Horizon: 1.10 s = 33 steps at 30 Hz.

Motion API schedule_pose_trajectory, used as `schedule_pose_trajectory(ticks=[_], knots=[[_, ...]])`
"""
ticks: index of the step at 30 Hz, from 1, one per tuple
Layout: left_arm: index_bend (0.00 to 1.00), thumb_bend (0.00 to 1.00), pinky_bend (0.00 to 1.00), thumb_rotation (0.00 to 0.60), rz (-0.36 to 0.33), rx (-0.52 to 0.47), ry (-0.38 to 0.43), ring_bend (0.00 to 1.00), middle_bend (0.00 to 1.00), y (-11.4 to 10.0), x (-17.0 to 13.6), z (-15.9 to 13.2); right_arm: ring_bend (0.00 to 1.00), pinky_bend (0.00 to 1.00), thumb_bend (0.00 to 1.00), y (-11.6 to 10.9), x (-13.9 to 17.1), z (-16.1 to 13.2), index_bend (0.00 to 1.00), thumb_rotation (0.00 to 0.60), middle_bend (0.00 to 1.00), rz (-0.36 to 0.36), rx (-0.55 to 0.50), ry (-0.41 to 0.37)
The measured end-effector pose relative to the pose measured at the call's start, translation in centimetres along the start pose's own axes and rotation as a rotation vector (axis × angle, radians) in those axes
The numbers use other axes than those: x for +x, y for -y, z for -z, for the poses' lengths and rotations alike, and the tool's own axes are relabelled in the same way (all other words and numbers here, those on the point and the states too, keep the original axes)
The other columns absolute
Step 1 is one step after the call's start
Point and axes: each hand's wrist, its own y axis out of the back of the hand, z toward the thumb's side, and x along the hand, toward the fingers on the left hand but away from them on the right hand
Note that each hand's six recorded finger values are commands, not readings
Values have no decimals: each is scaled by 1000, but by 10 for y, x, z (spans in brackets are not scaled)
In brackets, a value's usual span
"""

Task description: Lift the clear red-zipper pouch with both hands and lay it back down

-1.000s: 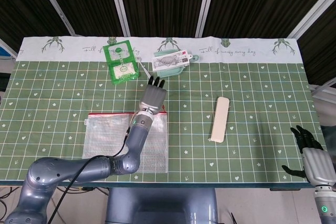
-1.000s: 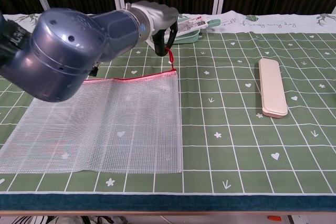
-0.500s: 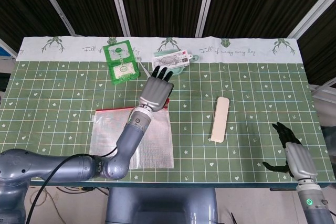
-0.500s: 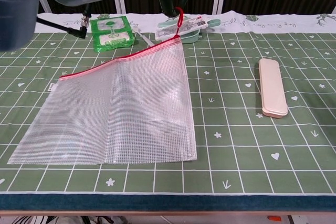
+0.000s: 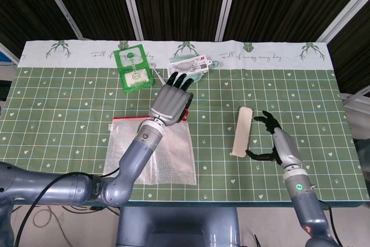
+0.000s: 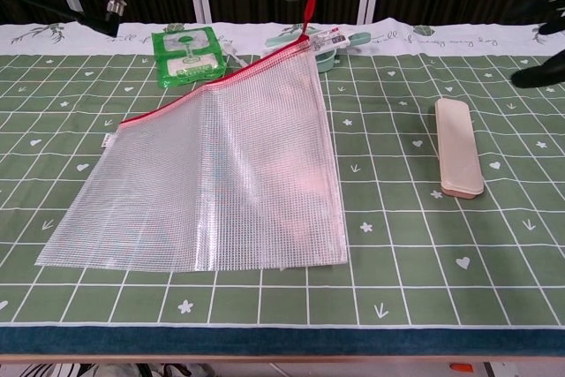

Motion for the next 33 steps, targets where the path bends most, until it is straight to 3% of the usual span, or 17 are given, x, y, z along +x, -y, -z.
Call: schedule_pose_trajectory(ticks=[15,33], knots=[[636,441,0,600,-33,-42,33,0,127,-25,-2,-10,0,197,294,76,-42,-87,330,600,37,-131,-265,131],[637,441,0,600,-37,-64,36,0,127,-33,0,-13,0,197,373,95,-53,-116,506,600,136,-103,-320,145]])
